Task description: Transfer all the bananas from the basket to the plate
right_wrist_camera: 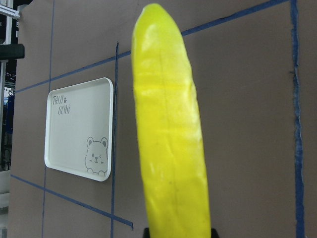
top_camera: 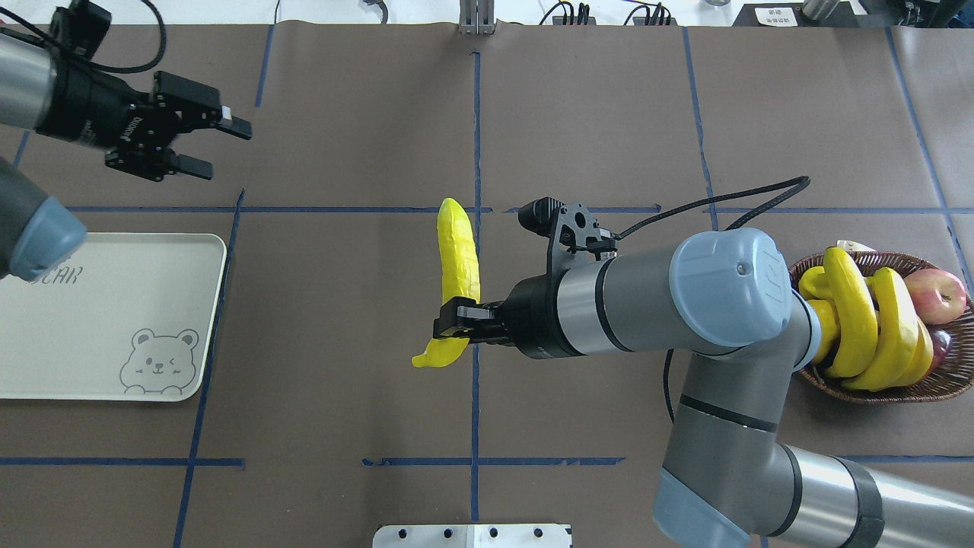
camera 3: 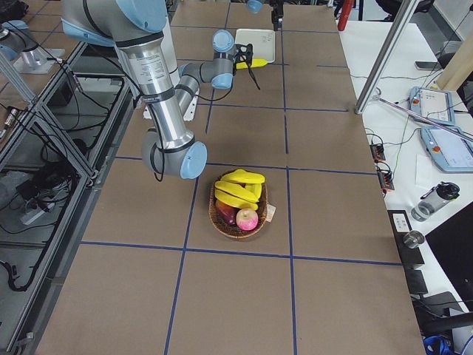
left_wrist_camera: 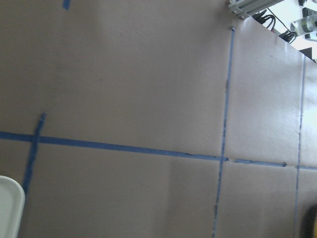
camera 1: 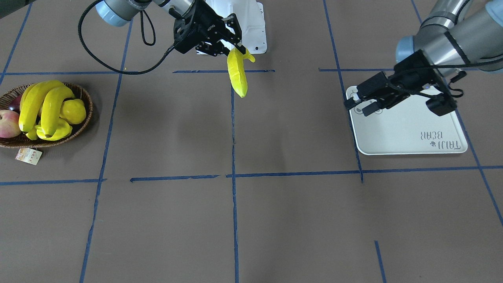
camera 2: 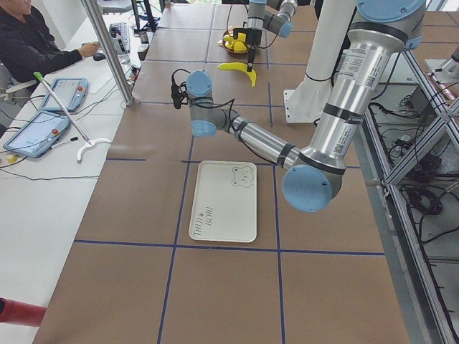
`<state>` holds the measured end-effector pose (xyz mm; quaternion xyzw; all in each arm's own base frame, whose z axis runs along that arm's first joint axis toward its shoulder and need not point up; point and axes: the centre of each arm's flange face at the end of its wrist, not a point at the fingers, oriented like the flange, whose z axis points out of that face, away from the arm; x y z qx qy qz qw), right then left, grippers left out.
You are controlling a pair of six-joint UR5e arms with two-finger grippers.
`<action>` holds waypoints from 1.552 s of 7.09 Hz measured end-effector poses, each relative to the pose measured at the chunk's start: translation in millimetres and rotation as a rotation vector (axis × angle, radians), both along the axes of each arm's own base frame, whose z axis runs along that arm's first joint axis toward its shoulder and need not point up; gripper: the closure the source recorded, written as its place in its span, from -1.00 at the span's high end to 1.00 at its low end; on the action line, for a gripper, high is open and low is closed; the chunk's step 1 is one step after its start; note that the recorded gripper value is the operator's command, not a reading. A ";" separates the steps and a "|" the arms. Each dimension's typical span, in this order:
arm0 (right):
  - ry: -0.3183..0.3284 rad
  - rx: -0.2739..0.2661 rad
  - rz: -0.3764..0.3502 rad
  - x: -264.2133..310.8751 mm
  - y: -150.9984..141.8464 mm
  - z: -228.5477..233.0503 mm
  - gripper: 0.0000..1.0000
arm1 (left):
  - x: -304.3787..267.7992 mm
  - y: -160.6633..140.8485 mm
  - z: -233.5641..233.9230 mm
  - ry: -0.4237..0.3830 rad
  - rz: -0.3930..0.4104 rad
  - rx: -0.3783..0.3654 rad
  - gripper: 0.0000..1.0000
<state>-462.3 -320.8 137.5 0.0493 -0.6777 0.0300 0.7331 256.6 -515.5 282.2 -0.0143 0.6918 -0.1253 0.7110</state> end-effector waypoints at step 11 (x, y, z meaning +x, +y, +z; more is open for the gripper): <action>-0.034 0.004 -0.001 -13.4 -2.0 -26.1 -0.45 | 157.7 102.6 -108.0 0.195 0.029 -0.122 -1.00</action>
